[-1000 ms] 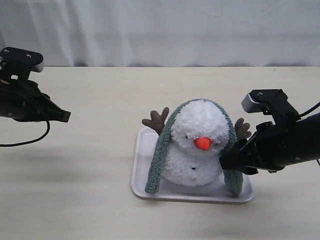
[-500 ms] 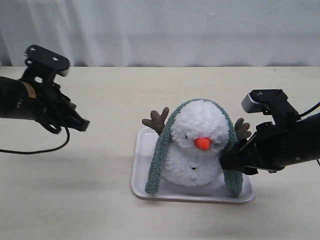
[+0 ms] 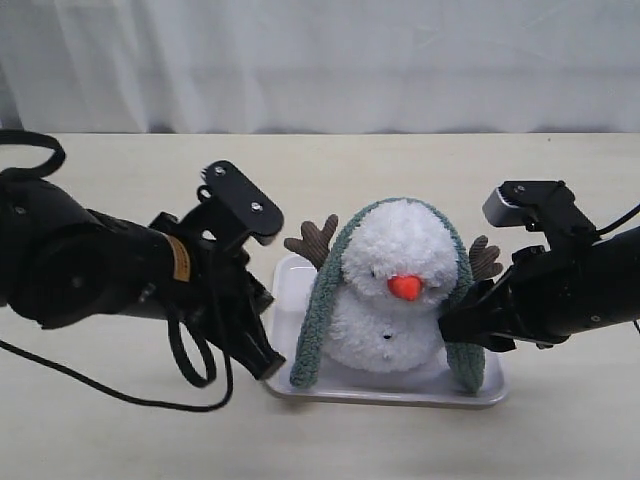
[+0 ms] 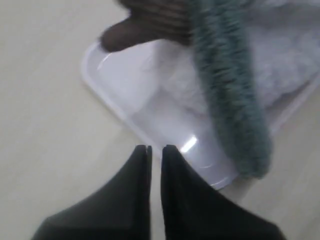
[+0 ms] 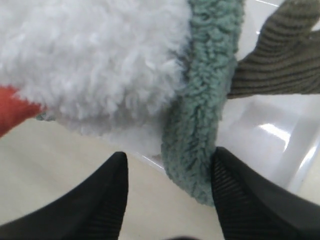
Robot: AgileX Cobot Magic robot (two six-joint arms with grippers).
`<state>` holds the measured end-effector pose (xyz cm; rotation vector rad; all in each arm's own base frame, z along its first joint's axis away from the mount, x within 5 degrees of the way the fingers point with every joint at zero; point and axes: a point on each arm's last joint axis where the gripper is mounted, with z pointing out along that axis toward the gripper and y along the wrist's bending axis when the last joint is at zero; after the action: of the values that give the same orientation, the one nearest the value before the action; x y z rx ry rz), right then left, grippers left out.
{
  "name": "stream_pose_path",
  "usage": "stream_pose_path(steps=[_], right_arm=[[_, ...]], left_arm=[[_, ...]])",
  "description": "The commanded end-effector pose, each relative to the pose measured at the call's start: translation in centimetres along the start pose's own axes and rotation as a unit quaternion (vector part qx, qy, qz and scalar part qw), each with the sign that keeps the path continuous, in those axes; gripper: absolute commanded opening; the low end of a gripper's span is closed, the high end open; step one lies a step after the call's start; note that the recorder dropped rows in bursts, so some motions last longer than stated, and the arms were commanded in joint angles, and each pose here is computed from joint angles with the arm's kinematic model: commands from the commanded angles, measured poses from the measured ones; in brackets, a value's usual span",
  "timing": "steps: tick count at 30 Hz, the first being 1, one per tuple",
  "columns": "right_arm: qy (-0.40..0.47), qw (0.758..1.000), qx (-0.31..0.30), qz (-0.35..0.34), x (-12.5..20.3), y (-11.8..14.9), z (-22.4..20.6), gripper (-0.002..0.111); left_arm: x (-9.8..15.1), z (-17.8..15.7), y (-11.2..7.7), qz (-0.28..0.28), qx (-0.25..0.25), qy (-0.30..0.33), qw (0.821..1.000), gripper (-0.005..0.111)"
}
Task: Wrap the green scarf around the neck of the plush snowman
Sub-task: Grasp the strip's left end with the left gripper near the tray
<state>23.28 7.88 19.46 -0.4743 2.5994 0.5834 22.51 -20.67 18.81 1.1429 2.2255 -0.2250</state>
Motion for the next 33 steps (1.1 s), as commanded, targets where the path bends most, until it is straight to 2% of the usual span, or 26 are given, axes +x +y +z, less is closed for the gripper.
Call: stream_pose_path(steps=[1,3,6,14,20,23,26,29,33], right_arm=[[0.003,1.0,0.001,-0.001,0.2,0.0,0.0,0.049],[0.003,1.0,0.001,-0.001,0.2,0.0,0.0,0.049],[0.002,1.0,0.001,0.001,0.2,0.0,0.0,0.049],[-0.004,1.0,0.002,0.007,0.1,0.0,0.0,0.049],[-0.005,1.0,0.002,0.009,0.0,0.0,0.0,0.049],[-0.007,1.0,0.003,0.011,0.0,0.0,0.0,0.049],[-0.007,1.0,0.002,0.014,0.0,0.0,0.0,0.047],[-0.008,1.0,0.002,0.015,0.0,0.0,0.0,0.032],[-0.008,1.0,0.002,0.0,0.0,0.0,0.0,0.008]], left_arm=[[-1.3,0.1,-2.9,0.033,0.021,-0.059,0.998,0.03],[-1.7,0.3,-3.2,0.033,0.021,-0.08,0.996,0.037],[-1.8,1.3,-3.0,0.022,0.017,-0.094,0.995,0.041],[-0.9,4.5,-3.3,-0.001,0.017,-0.093,0.995,0.041],[-1.4,4.7,-3.2,-0.016,0.012,-0.123,0.992,0.04],[-1.3,4.8,-3.2,-0.015,0.013,-0.118,0.993,0.037],[-1.0,4.8,-3.2,-0.013,0.015,-0.103,0.994,0.02],[-0.9,4.9,-3.3,-0.01,0.017,-0.094,0.995,0.003],[-0.7,4.9,-3.3,-0.01,0.018,-0.088,0.996,0.0]])
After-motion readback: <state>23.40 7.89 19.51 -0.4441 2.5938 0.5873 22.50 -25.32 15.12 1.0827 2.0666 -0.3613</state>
